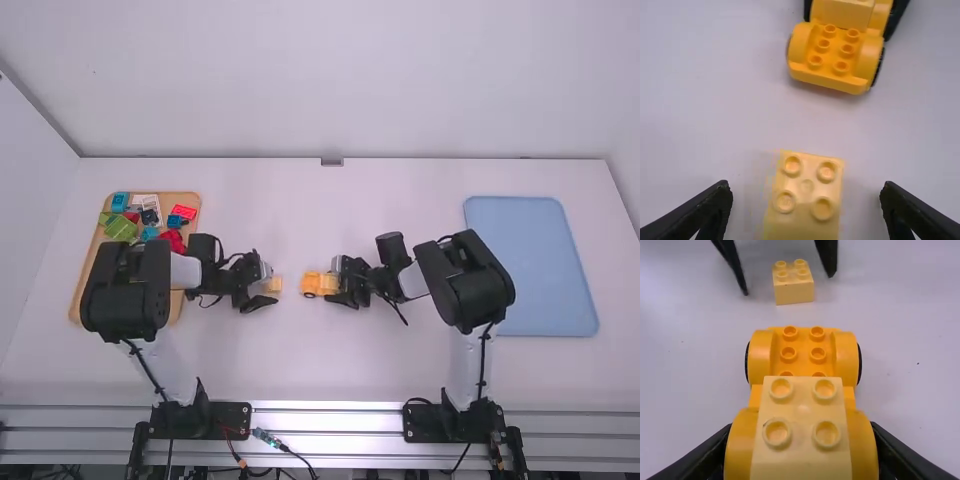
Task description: Assemble lego blocks to make yellow taxi
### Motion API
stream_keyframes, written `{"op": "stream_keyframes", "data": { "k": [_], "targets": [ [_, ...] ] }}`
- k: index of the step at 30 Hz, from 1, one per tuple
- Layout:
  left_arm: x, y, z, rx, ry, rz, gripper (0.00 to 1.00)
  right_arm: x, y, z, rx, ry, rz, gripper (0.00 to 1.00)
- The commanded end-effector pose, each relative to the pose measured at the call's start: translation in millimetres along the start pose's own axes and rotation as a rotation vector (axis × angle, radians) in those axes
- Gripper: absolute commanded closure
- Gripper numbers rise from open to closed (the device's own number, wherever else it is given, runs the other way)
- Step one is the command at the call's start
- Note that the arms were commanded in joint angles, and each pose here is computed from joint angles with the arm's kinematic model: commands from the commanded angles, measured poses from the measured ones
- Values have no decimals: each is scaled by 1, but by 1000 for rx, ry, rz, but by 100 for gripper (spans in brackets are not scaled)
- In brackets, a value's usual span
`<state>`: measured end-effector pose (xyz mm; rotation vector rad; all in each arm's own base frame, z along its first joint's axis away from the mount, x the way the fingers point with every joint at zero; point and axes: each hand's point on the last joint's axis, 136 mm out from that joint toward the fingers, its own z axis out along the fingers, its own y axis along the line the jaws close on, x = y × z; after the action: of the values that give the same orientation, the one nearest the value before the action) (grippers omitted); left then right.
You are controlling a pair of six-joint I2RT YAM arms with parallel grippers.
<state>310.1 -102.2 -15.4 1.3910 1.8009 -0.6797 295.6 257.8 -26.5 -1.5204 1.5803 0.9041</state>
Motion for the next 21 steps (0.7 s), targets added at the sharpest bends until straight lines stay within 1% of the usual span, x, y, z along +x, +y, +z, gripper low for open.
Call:
{"op": "stream_keyframes", "data": {
  "k": [1, 8, 9, 11, 13, 14, 18, 21],
  "targets": [
    [-8, 4, 1, 27, -22, 44, 22, -8, 0, -3, 0, -16, -12, 35],
    [-15, 13, -3, 41, -19, 41, 22, -8, 1, -3, -1, -14, -9, 35],
    [-14, 12, -2, 38, -16, 44, 22, -8, 1, -3, -2, -15, -11, 31],
    [-12, 10, -1, 35, -16, 47, 23, -8, 2, -3, -7, -18, -37, 29],
    [-9, 7, 0, 31, -17, 49, 24, -10, 4, -3, -17, -28, -65, 18],
    [-8, 5, 1, 28, -16, 52, 24, -11, 5, -3, -23, -36, -77, 8],
    [-4, 1, 2, 26, -16, 51, 24, -13, 5, -3, -23, -43, -81, 3],
    [-5, 1, 2, 28, -18, 50, 24, -15, 6, -4, -33, -58, -86, 5]
  ]
}}
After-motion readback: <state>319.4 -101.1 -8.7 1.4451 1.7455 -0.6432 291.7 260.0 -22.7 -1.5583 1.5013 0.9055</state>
